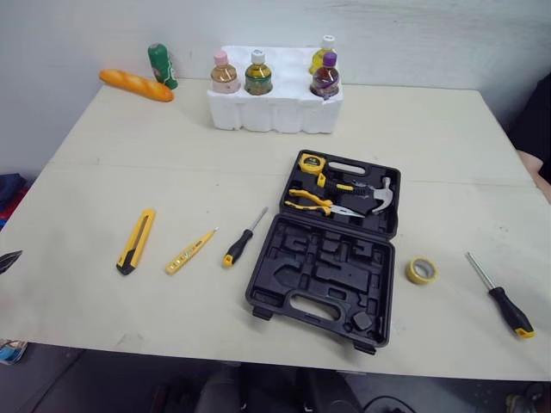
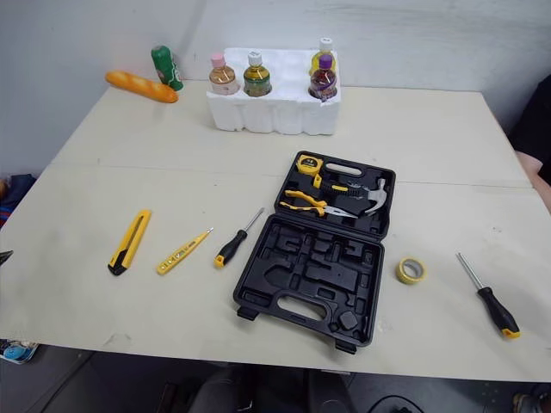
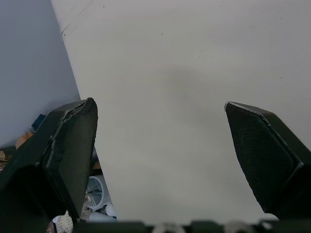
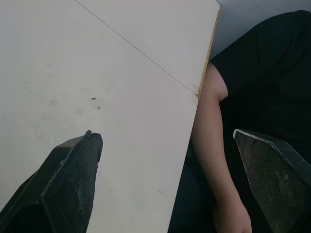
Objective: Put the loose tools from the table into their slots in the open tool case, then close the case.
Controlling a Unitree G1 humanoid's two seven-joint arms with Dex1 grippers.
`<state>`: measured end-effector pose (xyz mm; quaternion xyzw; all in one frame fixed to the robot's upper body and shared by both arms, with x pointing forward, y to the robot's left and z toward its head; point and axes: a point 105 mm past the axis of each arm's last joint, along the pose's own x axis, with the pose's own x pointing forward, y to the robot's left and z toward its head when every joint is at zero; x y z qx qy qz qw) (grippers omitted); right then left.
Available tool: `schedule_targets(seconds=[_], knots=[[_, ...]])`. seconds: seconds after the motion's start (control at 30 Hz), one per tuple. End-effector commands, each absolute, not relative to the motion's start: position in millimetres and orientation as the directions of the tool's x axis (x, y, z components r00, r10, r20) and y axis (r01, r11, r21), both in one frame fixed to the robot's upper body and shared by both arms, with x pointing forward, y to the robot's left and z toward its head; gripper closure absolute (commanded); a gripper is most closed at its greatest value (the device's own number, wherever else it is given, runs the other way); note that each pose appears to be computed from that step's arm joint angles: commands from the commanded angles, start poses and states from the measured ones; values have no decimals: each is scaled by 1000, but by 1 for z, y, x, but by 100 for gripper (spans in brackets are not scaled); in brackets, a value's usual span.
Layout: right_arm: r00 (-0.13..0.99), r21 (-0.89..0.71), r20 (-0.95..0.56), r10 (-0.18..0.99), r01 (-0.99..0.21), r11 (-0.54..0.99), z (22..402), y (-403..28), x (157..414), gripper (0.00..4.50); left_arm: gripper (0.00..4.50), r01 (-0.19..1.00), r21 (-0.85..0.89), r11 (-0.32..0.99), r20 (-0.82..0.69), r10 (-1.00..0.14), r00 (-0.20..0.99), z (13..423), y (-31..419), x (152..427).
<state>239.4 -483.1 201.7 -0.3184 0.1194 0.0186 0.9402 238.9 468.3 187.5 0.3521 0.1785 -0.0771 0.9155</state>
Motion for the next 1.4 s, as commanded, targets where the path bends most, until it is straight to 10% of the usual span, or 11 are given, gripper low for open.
schedule_targets(seconds=[0.03,0.37,0.73,1.13,1.4], knots=[[975,-606,-219,-30,-112,787,209,-481,242,0,9,203,661,723,-288,-6,957,210,468,242],[968,-631,-240,80,-218,744,218,-460,253,0,9,233,620,749,-225,-114,968,208,444,260],[863,-554,-284,417,-503,663,219,-369,265,0,9,660,409,630,-314,-582,750,192,302,292],[780,-418,-325,534,-625,659,171,-292,257,0,9,753,359,551,-188,-748,637,190,179,324],[799,-410,-316,512,-602,685,148,-285,262,341,324,790,358,497,-203,-785,586,183,124,351]])
